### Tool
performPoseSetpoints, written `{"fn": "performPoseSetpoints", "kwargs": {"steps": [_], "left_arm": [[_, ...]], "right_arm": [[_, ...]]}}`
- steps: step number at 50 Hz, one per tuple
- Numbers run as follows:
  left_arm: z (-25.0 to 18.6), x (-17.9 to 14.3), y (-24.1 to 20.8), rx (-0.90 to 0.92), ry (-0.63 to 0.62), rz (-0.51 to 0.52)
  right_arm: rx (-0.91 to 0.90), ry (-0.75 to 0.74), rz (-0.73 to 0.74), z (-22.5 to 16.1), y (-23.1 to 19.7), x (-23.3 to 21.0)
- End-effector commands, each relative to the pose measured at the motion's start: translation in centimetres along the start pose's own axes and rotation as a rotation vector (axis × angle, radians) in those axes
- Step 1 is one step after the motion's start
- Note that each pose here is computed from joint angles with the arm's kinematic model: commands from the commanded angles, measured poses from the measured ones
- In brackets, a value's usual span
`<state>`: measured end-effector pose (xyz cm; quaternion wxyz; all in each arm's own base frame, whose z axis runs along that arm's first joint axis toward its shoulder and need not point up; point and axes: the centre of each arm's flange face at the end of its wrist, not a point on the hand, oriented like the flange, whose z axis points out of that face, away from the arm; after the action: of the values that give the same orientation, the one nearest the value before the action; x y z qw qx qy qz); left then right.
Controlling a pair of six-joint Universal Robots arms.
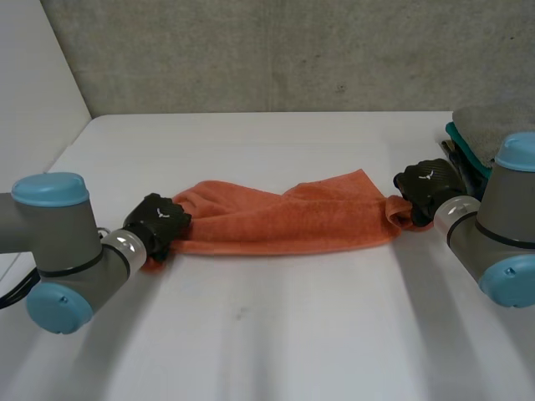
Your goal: Fold the laundry.
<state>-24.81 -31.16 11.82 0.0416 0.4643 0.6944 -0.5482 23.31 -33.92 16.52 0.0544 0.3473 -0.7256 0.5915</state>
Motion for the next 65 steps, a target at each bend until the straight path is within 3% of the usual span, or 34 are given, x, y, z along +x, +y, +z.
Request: {"fn": "performPoseSetpoints", "kwargs": {"steps": [1, 5, 8, 12, 16, 17, 22, 27, 34, 44, 50, 56, 59, 65], "left_arm": [[0.6, -0.9, -0.2, 0.008, -0.021, 0.016], [1.4, -2.8, -2.1, 0.074, -0.088, 0.057], [2.4, -6.8, -6.1, 0.22, -0.23, 0.097], [2.4, -13.1, -12.8, 0.468, -0.471, 0.094], [0.4, -19.1, -18.5, 0.711, -0.7, -0.019], [-0.8, -21.1, -19.9, 0.783, -0.78, -0.09], [-2.3, -23.7, -20.9, 0.867, -0.87, -0.249], [-1.2, -23.0, -19.4, 0.831, -0.803, -0.273], [2.0, -20.4, -13.5, 0.67, -0.674, -0.264], [2.7, -12.2, -4.2, 0.376, -0.38, -0.3], [-0.2, -9.5, -0.9, 0.178, -0.282, -0.255], [-4.6, -7.5, 0.7, -0.084, -0.125, -0.16], [-8.0, -6.3, 1.0, -0.26, 0.031, -0.107], [-12.2, -4.2, 0.7, -0.432, 0.284, -0.029]], "right_arm": [[0.01, 0.003, -0.011, 0.0, -0.3, 0.1], [0.061, 0.02, -0.067, 0.3, -1.8, 0.4], [0.178, 0.09, -0.109, 1.4, -5.0, 1.6], [0.417, 0.277, -0.042, 2.9, -10.5, 4.4], [0.695, 0.486, 0.169, 2.7, -15.0, 7.8], [0.808, 0.539, 0.247, 2.3, -16.3, 8.6], [1.02, 0.59, 0.317, 0.3, -18.9, 9.0], [1.007, 0.516, 0.244, 0.0, -18.8, 7.1], [0.862, 0.434, 0.191, 1.3, -15.2, 5.6], [0.453, 0.228, 0.062, 3.0, -6.3, 2.5], [0.203, 0.108, -0.077, 1.4, -2.7, 1.7], [0.009, 0.042, -0.263, -1.7, -1.7, 3.0], [-0.192, -0.08, -0.356, -5.2, -0.5, 3.3], [-0.413, -0.248, -0.418, -9.0, 1.0, 2.6]]}}
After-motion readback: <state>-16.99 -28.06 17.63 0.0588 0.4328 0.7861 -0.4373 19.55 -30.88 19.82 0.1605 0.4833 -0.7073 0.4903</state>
